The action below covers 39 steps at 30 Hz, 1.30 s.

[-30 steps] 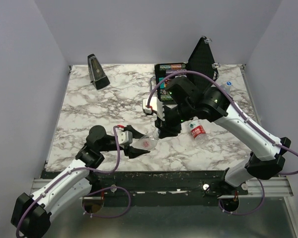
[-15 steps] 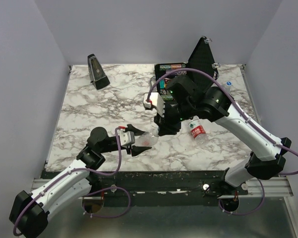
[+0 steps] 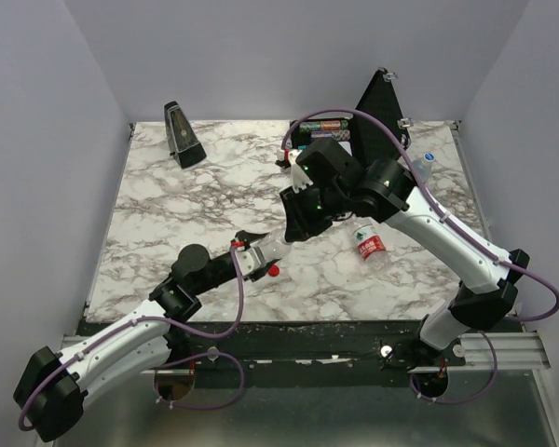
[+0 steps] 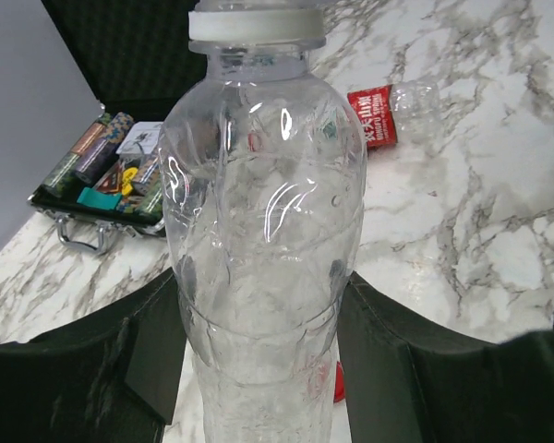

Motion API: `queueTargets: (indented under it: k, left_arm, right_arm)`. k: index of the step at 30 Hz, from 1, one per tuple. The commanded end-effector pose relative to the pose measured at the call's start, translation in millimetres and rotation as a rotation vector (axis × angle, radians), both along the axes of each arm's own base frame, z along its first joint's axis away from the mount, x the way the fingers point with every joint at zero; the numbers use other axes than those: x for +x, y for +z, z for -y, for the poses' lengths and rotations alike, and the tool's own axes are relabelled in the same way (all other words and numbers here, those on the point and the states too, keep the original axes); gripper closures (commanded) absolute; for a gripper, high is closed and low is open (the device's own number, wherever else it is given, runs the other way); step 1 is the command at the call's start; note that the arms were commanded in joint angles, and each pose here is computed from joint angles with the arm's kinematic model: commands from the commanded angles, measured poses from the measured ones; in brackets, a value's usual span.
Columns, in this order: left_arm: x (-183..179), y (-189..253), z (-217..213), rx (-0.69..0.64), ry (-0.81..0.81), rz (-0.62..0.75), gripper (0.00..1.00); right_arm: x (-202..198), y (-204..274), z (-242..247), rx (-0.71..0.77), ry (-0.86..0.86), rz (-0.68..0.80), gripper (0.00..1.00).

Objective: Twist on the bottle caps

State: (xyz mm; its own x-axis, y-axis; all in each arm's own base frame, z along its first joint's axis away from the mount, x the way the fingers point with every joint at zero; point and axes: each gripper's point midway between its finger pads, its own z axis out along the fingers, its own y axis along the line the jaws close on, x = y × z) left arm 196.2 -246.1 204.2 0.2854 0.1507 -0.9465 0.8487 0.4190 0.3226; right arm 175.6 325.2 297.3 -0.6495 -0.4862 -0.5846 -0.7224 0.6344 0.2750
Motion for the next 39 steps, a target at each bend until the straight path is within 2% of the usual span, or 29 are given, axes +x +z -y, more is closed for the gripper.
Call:
queueTargets:
  k: [1,10,17,19,22,29,33,36,39]
  left_arm:
    - [25,93,-9,-0.221,0.172,0.239,0.79]
    - [32,90,-8,-0.248,0.341,0.190,0.82]
    - [30,73,-3,-0.262,0.357,0.090,0.82]
    - [30,66,-3,-0.254,0.357,0.068,0.82]
    - [30,53,0,-0.205,0.346,0.043,0.82]
    - [29,18,6,-0.143,0.349,-0.103,0.81]
    - [29,0,10,-0.102,0.356,-0.192,0.81]
    - [27,-6,12,-0.104,0.337,-0.256,0.81]
    - [19,0,18,-0.141,0.249,-0.303,0.82]
  right_arm:
    - [-10,-29,-1,-0.073,-0.217,-0.176,0.87]
    - [8,-33,-1,-0.059,-0.377,-0.149,0.87]
    - [22,-29,2,-0.032,-0.437,-0.100,0.86]
    - [22,-27,-1,-0.026,-0.430,-0.103,0.81]
    - [27,-21,-3,-0.011,-0.436,-0.079,0.62]
    - [36,16,-7,0.055,-0.403,-0.002,0.35]
    - [33,41,-13,0.121,-0.336,0.033,0.25]
    - [34,57,-9,0.143,-0.278,0.081,0.22]
    - [33,68,-1,0.187,-0.159,0.081,0.21]
